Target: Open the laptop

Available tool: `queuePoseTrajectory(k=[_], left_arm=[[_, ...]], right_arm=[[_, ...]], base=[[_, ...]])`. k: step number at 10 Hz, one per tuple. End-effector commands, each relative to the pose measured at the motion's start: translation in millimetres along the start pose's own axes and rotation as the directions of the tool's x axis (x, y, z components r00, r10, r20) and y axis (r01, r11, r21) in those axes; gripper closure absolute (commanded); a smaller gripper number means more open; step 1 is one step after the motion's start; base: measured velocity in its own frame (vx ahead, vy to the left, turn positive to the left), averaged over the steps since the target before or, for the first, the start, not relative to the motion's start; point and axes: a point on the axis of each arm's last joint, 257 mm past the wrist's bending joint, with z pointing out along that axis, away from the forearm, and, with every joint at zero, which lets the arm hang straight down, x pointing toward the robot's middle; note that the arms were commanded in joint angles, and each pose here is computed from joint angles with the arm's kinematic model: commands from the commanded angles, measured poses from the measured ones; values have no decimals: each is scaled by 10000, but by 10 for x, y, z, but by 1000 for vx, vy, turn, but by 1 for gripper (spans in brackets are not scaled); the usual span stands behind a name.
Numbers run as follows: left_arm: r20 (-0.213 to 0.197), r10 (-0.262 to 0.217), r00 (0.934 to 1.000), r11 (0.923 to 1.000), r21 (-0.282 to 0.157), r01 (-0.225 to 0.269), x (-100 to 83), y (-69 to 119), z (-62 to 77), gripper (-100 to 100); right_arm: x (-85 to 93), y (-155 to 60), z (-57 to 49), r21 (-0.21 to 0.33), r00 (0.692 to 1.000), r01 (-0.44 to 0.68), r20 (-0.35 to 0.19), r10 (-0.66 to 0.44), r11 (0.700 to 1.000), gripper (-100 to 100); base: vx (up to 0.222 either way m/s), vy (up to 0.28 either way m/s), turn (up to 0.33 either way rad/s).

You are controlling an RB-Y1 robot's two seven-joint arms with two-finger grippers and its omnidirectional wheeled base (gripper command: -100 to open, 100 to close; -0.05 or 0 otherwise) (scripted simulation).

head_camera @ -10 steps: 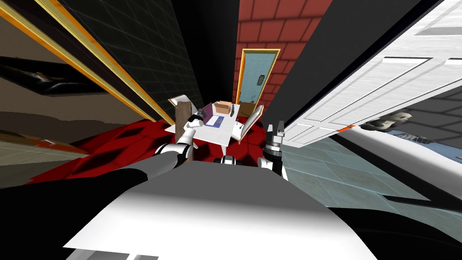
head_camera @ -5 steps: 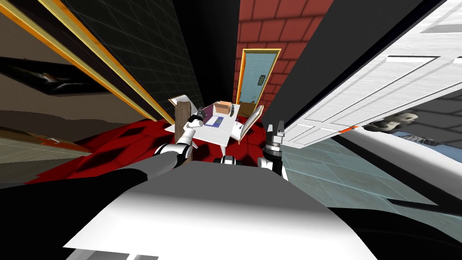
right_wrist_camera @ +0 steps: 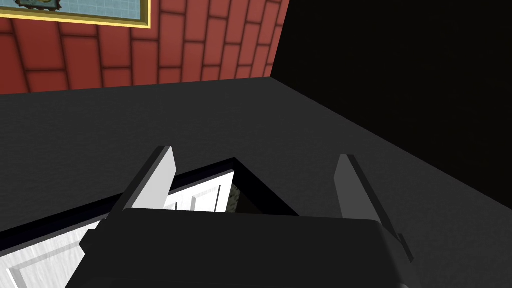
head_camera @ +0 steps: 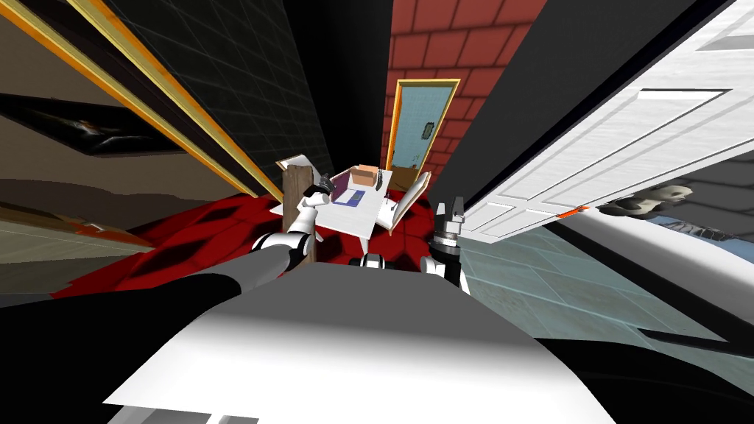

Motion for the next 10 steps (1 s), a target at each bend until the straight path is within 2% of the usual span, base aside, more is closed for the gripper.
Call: queuePoseTrajectory(k=[1, 2, 3, 4, 7, 8, 9, 10], left_arm=[[231, 18, 9997, 10000, 69, -20, -89, -54, 56, -100], [368, 21, 9993, 9999, 106, -25, -136, -86, 86, -100], [285, 12, 9996, 10000, 65, -14, -100, -54, 79, -100], [185, 16, 9998, 10000, 55, -17, -73, -43, 46, 100], [-53, -1, 10000, 10000, -21, 1, 12, 16, -7, 100], [21, -22, 10000, 10000, -46, 22, -26, 28, 1, 100], [72, 523, 9986, 9986, 100, -524, -56, 67, -19, 100], [102, 799, 9967, 9966, 180, -801, -72, 81, -29, 100]], right_arm=[[0, 0, 0, 1, 10000, 1, 0, -1, 10000, 0], [0, 0, 0, 1, 10000, 1, 0, -1, 10000, 0], [0, 0, 0, 1, 10000, 1, 0, -1, 10000, 0], [0, 0, 0, 1, 10000, 1, 0, -1, 10000, 0], [0, 0, 0, 1, 10000, 0, 1, 0, 10000, 0], [0, 0, 0, 1, 10000, 0, 1, 0, 10000, 0], [0, 0, 0, 0, 10000, 0, 1, 0, 10000, 0], [0, 0, 0, 0, 10000, -1, 1, 1, 10000, 0]], base=[[0, 37, -71], [7, 46, -125], [4, 24, -34], [-5, -21, 123], [-2, -35, 104], [-3, -15, 6], [-4, -16, -112], [-11, -21, -106]])
